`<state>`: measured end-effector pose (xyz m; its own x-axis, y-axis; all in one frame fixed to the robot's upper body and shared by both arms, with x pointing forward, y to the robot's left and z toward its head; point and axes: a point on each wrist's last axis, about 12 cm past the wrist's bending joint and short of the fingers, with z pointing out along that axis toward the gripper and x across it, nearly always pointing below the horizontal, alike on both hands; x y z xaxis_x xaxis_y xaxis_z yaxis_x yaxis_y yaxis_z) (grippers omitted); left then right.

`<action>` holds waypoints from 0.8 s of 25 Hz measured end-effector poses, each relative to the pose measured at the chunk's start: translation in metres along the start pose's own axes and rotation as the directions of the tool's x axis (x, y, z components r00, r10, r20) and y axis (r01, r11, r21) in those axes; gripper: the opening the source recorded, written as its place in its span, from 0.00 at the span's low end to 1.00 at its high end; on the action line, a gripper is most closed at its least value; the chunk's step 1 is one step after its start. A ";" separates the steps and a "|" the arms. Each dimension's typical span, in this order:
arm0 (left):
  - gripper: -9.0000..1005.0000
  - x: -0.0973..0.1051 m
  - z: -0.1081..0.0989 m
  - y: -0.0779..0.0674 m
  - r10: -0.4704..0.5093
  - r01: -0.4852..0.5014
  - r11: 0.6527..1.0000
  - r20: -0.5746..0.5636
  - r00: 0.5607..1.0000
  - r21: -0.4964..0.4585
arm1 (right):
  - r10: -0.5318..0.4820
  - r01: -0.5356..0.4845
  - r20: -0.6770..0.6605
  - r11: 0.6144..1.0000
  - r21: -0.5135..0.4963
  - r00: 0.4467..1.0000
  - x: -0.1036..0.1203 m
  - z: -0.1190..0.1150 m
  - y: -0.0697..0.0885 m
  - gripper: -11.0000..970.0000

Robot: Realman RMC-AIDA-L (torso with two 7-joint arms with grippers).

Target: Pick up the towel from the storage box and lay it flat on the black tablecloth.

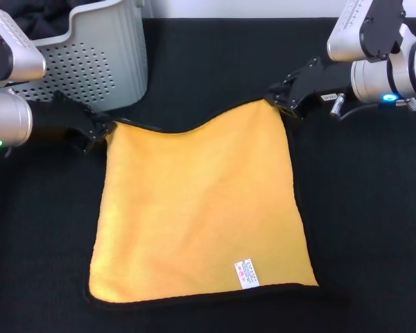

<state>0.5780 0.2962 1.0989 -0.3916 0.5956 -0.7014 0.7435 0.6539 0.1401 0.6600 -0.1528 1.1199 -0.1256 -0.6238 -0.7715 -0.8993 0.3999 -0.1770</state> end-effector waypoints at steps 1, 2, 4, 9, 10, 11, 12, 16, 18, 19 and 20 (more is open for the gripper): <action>0.11 0.001 -0.001 0.000 -0.004 0.004 1.000 -0.001 1.000 -0.002 | 0.003 -0.003 0.002 1.000 0.002 1.000 0.000 0.000 0.000 0.04; 0.11 0.002 -0.001 0.000 -0.006 0.006 1.000 0.000 1.000 -0.002 | 0.004 -0.004 0.003 1.000 0.003 1.000 0.000 -0.001 0.000 0.04; 0.11 0.002 -0.002 0.000 -0.008 0.008 1.000 0.002 1.000 -0.001 | 0.007 -0.007 0.002 1.000 0.001 1.000 0.002 -0.001 0.000 0.12; 0.28 0.002 -0.003 0.000 -0.011 0.011 1.000 0.005 1.000 0.004 | 0.011 -0.011 0.001 1.000 0.002 1.000 0.005 -0.002 0.000 0.34; 0.33 0.002 -0.003 -0.001 -0.010 0.010 1.000 0.005 1.000 0.006 | 0.013 -0.013 0.002 1.000 0.002 1.000 0.006 -0.002 0.001 0.38; 0.35 0.002 -0.003 -0.001 -0.010 0.010 1.000 0.006 1.000 0.009 | 0.013 -0.013 0.002 1.000 0.002 1.000 0.006 -0.002 0.001 0.43; 0.38 0.001 -0.004 -0.001 -0.009 0.009 1.000 0.008 1.000 0.013 | 0.014 -0.014 0.011 1.000 0.003 1.000 0.008 -0.005 0.002 0.48; 0.48 -0.003 -0.010 -0.003 -0.010 0.009 1.000 0.042 0.999 0.028 | 0.013 -0.013 0.029 1.000 0.001 0.999 0.011 -0.011 0.003 0.61; 0.48 -0.006 -0.020 -0.005 -0.008 0.004 0.999 0.082 0.997 0.044 | 0.011 -0.010 0.043 1.000 -0.012 0.999 0.010 -0.013 0.005 0.68; 0.48 -0.008 -0.025 -0.007 -0.003 -0.002 0.999 0.099 0.995 0.052 | 0.010 -0.009 0.053 1.000 -0.021 0.999 0.009 -0.015 0.006 0.69; 0.48 -0.009 -0.031 -0.009 0.003 -0.011 0.998 0.120 0.993 0.065 | 0.010 -0.008 0.061 0.999 -0.031 0.998 0.010 -0.017 0.008 0.69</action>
<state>0.5581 0.2988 1.1254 -0.3218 0.5373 -0.7796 0.7811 0.6160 0.1022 0.6443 -0.1674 1.1215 -0.1085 -0.5774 -0.8092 -0.9109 0.3838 -0.1518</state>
